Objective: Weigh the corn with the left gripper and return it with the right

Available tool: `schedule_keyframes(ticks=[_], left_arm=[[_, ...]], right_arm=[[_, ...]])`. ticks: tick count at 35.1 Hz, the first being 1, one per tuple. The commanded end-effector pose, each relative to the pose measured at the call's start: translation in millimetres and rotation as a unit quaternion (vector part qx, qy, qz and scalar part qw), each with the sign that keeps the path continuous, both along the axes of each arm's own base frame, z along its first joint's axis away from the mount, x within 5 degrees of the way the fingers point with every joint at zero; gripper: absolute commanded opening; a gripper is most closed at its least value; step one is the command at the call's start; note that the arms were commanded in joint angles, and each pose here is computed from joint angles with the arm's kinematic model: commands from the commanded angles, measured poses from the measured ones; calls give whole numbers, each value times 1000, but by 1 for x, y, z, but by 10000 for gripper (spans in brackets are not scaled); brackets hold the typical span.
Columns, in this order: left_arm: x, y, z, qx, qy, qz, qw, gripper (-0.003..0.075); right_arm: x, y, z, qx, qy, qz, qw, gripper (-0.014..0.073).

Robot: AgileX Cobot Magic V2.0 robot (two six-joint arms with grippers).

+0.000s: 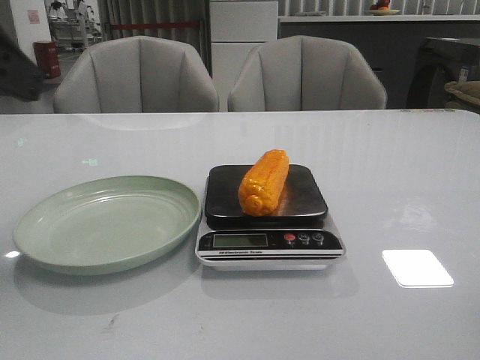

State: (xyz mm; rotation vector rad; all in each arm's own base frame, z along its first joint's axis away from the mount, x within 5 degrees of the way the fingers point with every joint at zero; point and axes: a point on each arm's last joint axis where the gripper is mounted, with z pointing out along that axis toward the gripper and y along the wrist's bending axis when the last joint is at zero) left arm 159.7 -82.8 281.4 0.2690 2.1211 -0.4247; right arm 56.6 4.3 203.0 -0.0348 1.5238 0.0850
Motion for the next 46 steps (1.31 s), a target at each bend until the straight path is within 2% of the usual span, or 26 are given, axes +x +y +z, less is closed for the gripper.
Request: schedule_keyframes(ticks=[1,3,8,11,16,17,19,22,26,34,36,39,41,43,46], left_arm=[[-21,12,11,-23,-70,1,997,584],[-35,20,8,-14,-87,-2,996,584],[-69,38,3,-30,-117,0,993,582],[-86,46,6,-38,-144,-1,989,532],[-105,57,2,-4,-154,-13,988,323],[-108,58,0,1,-153,-15,988,231],[-111,60,0,-9,-165,-14,986,97],[-113,60,2,-20,-183,-14,983,139],[-113,60,3,-24,-190,-13,981,113],[-113,60,3,-24,-191,-13,981,114],[-113,60,3,-24,-191,-13,981,114],[-113,60,3,-24,-192,-13,981,114],[-113,60,3,-25,-193,-13,981,114],[-113,60,5,-28,-199,-13,980,114],[-113,60,5,-29,-201,-13,979,114]], right_arm=[[-2,0,5,-5,-47,-2,999,134],[-2,0,5,-5,-47,-2,999,134],[-2,0,5,-5,-47,-2,999,134],[-2,0,5,-5,-47,-2,999,134],[-2,0,5,-5,-47,-2,999,134],[-2,0,5,-5,-47,-2,999,134],[-2,0,5,-5,-47,-2,999,134],[-2,0,5,-5,-47,-2,999,134],[-2,0,5,-5,-47,-2,999,134],[-2,0,6,-4,-49,-2,999,134],[-3,0,10,-3,-74,-2,997,134],[-6,0,24,3,-147,-1,989,134],[-8,0,35,4,-163,-1,987,134],[-9,0,46,3,-151,-1,989,134],[-2,0,64,-1,-91,-3,996,134]])
